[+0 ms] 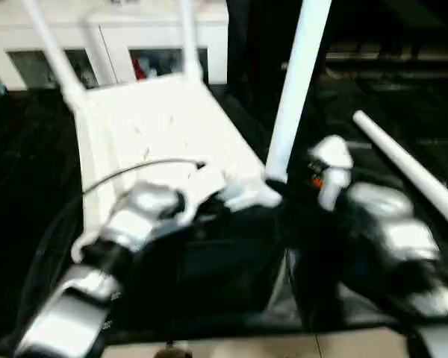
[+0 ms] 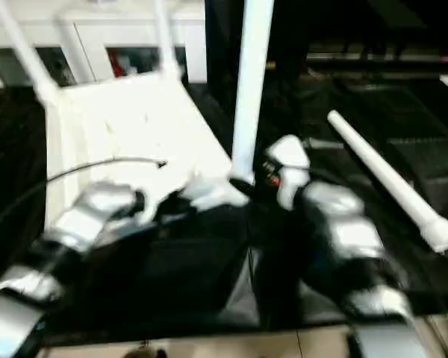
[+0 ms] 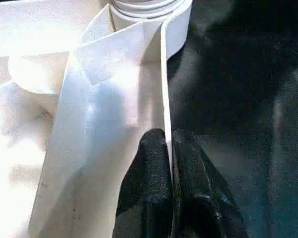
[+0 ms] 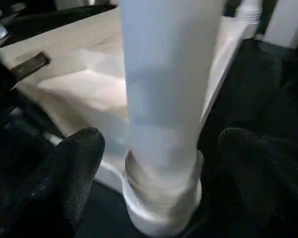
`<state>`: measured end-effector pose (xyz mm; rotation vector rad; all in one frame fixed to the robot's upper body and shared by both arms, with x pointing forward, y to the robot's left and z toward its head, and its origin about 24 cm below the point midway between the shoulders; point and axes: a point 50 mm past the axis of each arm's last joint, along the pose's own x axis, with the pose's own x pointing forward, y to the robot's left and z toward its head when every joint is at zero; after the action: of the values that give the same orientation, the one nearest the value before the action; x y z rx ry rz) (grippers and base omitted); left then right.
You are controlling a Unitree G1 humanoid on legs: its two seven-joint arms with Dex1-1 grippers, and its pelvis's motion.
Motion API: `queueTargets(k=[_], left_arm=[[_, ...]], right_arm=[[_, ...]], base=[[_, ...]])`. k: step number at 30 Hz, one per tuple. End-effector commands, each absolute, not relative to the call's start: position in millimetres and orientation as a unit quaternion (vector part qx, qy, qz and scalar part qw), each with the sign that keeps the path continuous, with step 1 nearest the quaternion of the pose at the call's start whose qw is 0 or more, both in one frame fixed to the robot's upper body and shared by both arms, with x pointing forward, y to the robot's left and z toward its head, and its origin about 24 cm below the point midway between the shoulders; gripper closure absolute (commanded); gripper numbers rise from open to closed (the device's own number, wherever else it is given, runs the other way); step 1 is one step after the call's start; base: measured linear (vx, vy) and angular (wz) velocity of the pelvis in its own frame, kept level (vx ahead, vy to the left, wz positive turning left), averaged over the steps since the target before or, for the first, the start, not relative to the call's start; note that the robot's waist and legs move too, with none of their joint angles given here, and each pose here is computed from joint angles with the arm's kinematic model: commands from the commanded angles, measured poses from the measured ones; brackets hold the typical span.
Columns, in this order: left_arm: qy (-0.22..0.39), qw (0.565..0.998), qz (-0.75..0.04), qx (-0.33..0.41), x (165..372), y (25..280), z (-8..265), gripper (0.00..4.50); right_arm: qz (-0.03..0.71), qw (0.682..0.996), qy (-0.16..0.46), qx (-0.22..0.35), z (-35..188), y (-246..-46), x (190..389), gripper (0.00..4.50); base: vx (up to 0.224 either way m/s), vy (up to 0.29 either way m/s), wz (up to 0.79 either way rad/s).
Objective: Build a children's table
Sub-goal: Rotate leg to tighten
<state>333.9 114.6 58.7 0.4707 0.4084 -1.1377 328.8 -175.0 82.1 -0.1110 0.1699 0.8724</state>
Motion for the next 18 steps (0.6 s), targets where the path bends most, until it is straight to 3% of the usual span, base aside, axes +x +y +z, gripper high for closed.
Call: queueTargets(k=[1, 13, 18], left_arm=[[0.139, 0.788, -0.556, 0.225, 333, 103, 75, 4.50], [0.131, 0.763, -0.591, 0.225, 324, 108, 78, 4.50], [0.131, 0.749, -0.610, 0.224, 319, 107, 80, 4.50]], right_arm=[[0.440, 0.893, 0.080, -0.055, 84, -169.9, 326.0, 0.33], [0.458, 0.875, 0.115, -0.105, 67, -174.5, 315.3, 0.33], [0.467, 0.878, 0.081, -0.065, 75, -172.7, 315.7, 0.33]], base=[[0.000, 0.000, 0.00], [0.000, 0.000, 0.00], [0.000, 0.000, 0.00]])
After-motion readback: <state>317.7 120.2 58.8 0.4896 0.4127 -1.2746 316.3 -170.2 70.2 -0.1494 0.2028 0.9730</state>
